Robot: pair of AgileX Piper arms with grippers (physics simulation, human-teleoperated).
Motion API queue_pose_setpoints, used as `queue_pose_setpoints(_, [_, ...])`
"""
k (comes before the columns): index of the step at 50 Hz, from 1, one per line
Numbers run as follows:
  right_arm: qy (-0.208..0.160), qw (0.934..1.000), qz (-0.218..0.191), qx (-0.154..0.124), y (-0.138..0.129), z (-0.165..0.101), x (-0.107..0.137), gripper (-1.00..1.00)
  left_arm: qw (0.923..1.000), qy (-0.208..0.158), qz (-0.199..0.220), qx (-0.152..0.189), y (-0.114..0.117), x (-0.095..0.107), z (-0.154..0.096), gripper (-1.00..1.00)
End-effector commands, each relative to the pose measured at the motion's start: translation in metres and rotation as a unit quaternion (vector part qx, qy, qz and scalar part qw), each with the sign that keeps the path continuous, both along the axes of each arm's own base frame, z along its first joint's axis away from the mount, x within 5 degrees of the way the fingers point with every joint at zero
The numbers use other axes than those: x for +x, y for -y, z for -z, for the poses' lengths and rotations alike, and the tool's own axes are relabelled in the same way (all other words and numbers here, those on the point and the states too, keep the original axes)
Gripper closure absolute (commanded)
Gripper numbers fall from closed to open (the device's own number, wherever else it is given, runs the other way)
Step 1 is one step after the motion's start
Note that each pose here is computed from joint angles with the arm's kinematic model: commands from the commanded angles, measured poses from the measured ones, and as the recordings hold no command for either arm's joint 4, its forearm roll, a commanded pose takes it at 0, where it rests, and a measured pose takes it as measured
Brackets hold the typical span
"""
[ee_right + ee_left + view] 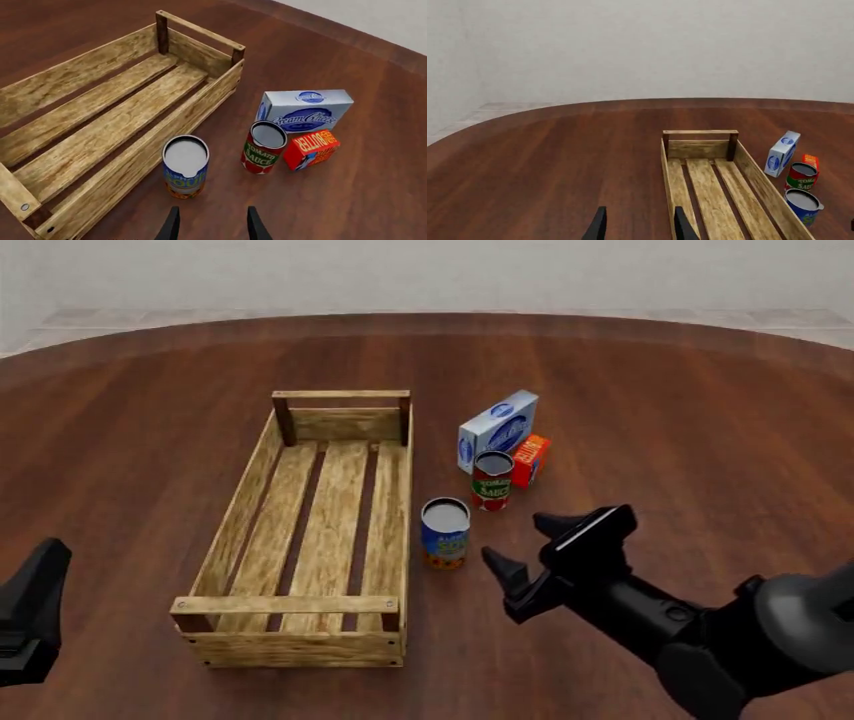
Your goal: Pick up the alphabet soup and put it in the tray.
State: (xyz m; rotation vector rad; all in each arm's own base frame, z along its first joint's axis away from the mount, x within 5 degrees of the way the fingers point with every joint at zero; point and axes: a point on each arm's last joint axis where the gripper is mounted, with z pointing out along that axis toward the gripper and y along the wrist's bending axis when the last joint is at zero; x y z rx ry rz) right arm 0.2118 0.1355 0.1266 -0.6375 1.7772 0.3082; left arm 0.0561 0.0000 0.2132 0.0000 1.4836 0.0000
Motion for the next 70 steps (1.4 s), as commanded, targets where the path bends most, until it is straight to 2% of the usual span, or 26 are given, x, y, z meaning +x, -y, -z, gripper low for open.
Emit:
queue_pose_setpoints(1, [-0.006,0.9999,-0.009,-0.005,-0.005,0.007,0.0,-1.0,1.0,0.0,0.0,0.0,0.0,0.0,0.0,-1.0])
queue_pose_setpoints(70, [-0.012,0.9991,-0.021,-0.034,-0.027,0.025,0.028,-1.0,1.0,0.0,0.0,0.0,0.0,0.0,0.0,-1.0])
